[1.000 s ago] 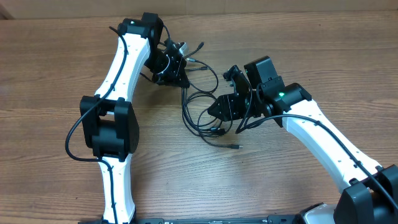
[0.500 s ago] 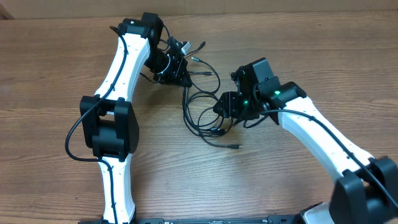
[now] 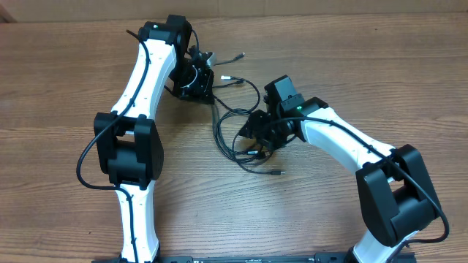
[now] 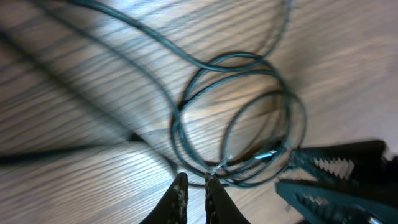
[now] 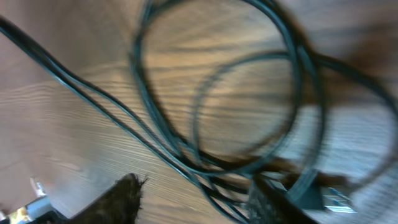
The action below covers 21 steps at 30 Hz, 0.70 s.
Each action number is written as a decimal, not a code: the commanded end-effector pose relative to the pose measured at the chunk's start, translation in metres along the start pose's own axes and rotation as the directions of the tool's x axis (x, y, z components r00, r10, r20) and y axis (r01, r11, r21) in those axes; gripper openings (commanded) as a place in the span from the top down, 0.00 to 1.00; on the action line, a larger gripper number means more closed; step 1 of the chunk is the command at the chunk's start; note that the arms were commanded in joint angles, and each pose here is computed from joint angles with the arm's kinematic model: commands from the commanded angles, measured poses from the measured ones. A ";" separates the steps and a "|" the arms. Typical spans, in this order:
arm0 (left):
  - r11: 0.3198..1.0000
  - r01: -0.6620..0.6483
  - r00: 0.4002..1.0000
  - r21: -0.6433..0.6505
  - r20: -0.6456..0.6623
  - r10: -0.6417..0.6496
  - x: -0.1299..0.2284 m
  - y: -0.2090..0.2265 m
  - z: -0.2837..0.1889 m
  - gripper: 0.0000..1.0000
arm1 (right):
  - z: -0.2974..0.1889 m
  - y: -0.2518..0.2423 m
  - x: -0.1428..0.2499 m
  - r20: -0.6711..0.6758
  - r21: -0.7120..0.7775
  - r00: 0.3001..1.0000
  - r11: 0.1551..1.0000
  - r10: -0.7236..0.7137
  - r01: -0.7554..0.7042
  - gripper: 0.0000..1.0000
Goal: Untangle cables
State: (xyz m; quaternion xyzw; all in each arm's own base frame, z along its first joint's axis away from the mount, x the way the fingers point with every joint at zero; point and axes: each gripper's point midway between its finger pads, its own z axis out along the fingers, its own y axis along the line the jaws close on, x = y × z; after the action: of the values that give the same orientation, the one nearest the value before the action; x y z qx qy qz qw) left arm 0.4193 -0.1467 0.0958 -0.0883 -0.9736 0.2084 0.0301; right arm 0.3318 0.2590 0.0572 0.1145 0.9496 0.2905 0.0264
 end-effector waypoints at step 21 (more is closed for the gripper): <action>0.981 0.131 0.991 -0.143 0.033 -0.128 0.000 0.020 -0.007 0.55 | 0.008 -0.009 -0.023 0.202 0.127 0.979 0.991 0.024 -0.050 0.40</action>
State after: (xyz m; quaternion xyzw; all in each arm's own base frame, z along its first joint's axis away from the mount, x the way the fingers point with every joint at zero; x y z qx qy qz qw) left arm 0.4206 -0.1253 0.0879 -0.0333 -0.9887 0.1412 0.0375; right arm 0.3501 0.2550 0.0508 0.1636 0.9543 0.2299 0.0986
